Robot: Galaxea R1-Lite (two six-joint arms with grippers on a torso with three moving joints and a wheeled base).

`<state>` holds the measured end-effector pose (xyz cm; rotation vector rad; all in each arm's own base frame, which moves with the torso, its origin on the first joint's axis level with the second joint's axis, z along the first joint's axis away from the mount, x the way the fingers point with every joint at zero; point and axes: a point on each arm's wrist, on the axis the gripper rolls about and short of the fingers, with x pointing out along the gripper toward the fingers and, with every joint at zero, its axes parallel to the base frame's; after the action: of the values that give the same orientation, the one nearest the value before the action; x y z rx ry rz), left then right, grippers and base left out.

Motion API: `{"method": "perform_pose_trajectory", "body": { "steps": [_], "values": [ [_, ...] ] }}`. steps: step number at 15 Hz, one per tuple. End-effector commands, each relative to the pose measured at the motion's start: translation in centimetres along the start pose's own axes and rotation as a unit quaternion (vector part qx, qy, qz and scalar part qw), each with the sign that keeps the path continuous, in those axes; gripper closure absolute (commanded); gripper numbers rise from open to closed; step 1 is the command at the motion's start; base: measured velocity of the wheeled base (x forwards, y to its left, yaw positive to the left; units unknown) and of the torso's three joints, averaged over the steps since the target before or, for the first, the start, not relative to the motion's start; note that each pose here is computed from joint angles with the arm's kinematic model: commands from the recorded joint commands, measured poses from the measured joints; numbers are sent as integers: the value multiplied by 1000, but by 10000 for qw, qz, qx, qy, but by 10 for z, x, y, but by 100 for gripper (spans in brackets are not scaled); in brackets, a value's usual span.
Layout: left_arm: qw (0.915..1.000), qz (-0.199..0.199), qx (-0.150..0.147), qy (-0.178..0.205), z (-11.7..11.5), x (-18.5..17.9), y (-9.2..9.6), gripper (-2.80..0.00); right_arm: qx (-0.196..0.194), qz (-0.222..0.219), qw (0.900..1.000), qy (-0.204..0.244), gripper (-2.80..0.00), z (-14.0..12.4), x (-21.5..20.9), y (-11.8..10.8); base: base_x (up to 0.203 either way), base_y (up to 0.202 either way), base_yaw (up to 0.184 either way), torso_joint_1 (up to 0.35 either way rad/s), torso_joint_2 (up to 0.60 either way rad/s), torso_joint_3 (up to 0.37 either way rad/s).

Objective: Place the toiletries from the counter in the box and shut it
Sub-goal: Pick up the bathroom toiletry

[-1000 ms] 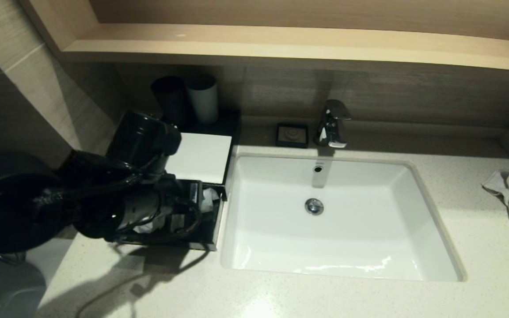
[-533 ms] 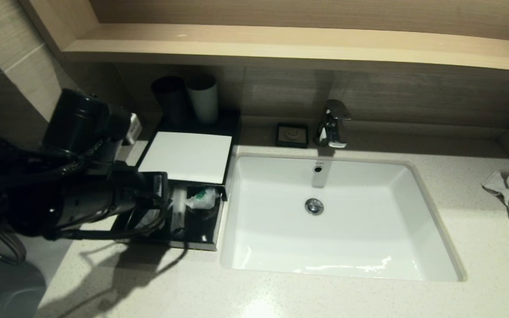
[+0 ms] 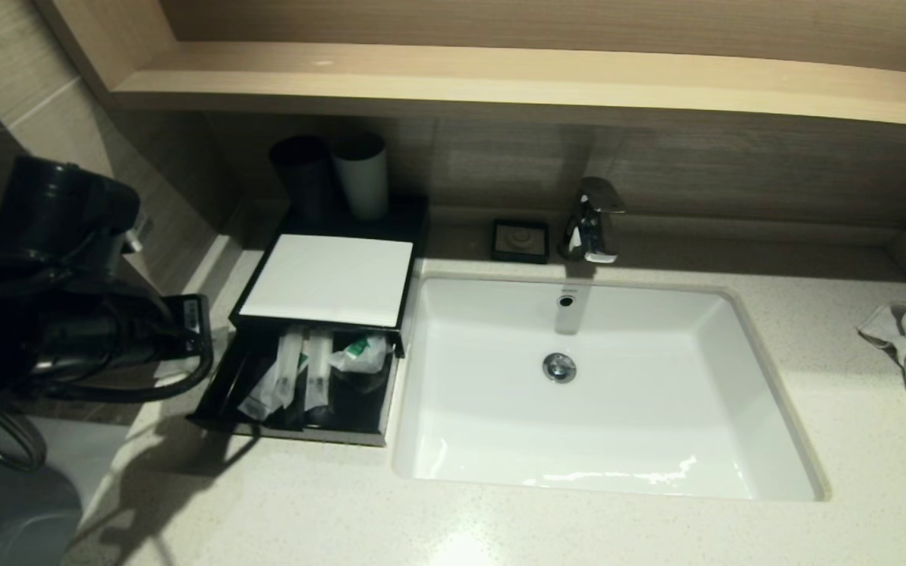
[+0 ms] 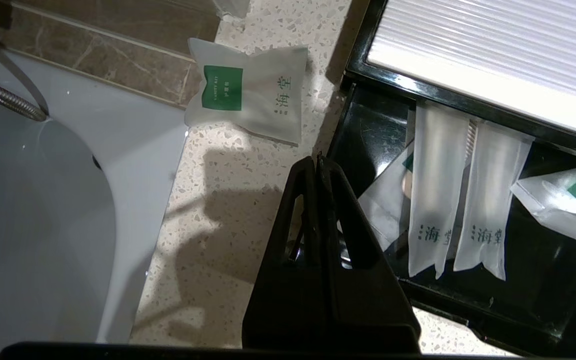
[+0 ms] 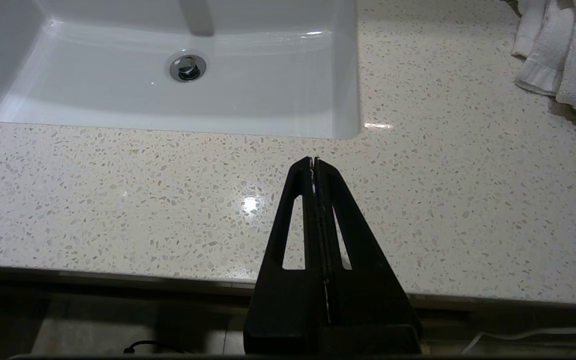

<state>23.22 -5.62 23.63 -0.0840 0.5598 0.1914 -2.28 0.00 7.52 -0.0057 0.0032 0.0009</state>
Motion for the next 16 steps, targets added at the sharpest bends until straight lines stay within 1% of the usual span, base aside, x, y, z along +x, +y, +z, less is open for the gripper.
{"method": "perform_pose_trajectory", "body": {
  "steps": [1,4,7,9,14,16],
  "values": [
    [9996,177,-11,219,-3,19,0,0,-2,3,10000,-1,0,0,0,0,0,0,0,0,0,0],
    [9988,359,-113,298,-2,42,5,0,-2,3,10000,-1,0,0,0,0,0,0,0,0,0,0],
    [9980,332,-252,472,-1,61,15,0,-2,3,10000,-1,0,0,0,0,0,0,0,0,0,0],
    [9973,307,-420,523,5,73,26,0,-2,3,10000,-1,0,0,0,0,0,0,0,0,0,0],
    [9962,241,-629,547,12,82,43,0,-2,3,10000,-1,0,0,0,0,0,0,0,0,0,0],
    [9967,232,-582,522,13,86,46,0,-2,3,10000,-1,0,0,0,0,0,0,0,0,0,0]
  ]
}}
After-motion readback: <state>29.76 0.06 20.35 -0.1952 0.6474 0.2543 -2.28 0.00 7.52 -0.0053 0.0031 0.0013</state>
